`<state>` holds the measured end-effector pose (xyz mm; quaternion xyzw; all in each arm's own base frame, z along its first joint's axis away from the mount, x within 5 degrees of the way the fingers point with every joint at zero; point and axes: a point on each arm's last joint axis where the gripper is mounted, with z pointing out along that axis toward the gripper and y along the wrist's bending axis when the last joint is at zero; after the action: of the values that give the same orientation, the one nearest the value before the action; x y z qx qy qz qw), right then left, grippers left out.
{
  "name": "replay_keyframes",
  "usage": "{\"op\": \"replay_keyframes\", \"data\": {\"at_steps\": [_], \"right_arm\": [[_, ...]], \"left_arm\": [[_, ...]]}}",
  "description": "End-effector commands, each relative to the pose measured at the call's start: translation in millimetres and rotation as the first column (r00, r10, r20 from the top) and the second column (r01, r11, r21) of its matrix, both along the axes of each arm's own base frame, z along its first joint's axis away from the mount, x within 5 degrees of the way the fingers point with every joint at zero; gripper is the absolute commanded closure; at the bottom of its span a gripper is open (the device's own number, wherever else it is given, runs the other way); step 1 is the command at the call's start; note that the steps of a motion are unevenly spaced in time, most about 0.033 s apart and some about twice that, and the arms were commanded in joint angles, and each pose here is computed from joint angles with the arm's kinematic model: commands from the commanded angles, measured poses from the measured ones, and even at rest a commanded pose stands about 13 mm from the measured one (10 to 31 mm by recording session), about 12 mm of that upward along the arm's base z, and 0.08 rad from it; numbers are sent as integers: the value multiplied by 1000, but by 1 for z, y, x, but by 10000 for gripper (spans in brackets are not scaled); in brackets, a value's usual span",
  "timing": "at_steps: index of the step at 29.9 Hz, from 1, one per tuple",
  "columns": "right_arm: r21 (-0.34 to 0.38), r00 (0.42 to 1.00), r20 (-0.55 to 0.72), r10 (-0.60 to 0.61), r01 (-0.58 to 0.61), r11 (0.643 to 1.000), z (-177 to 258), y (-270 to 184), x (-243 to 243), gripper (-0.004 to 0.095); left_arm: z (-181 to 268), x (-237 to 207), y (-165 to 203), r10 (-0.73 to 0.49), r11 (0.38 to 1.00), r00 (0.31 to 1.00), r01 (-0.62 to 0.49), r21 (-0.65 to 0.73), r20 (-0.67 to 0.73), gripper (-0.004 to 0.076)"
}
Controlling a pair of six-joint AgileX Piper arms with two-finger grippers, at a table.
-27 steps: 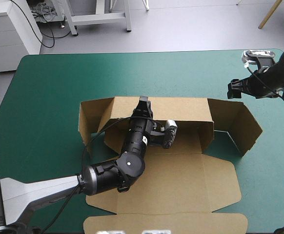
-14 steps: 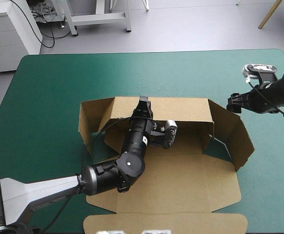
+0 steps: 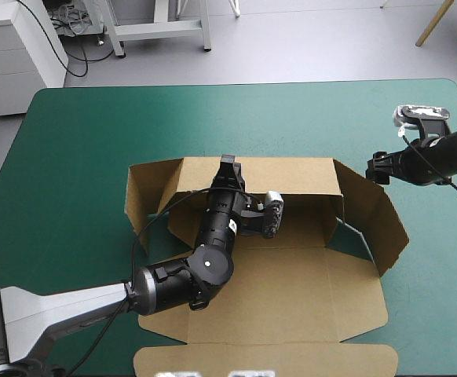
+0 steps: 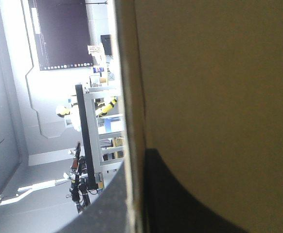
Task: Fold the box
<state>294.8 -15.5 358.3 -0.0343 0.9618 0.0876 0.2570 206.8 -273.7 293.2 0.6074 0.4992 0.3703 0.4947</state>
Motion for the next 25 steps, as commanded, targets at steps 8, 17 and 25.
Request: {"op": "replay_keyframes", "data": {"at_steps": [8, 17, 25], "right_arm": [[42, 997, 79, -1, -3, 999, 34, 1, 11, 75], [43, 999, 49, 11, -13, 999, 24, 2, 5, 75], [93, 996, 91, 16, -24, 995, 8, 11, -27, 81]], "left_arm": [[37, -2, 8, 33, 998, 982, -22, -63, 185, 734], [35, -2, 9, 48, 996, 985, -36, -76, 164, 734], [34, -2, 10, 58, 995, 988, -46, -84, 146, 734]]}}
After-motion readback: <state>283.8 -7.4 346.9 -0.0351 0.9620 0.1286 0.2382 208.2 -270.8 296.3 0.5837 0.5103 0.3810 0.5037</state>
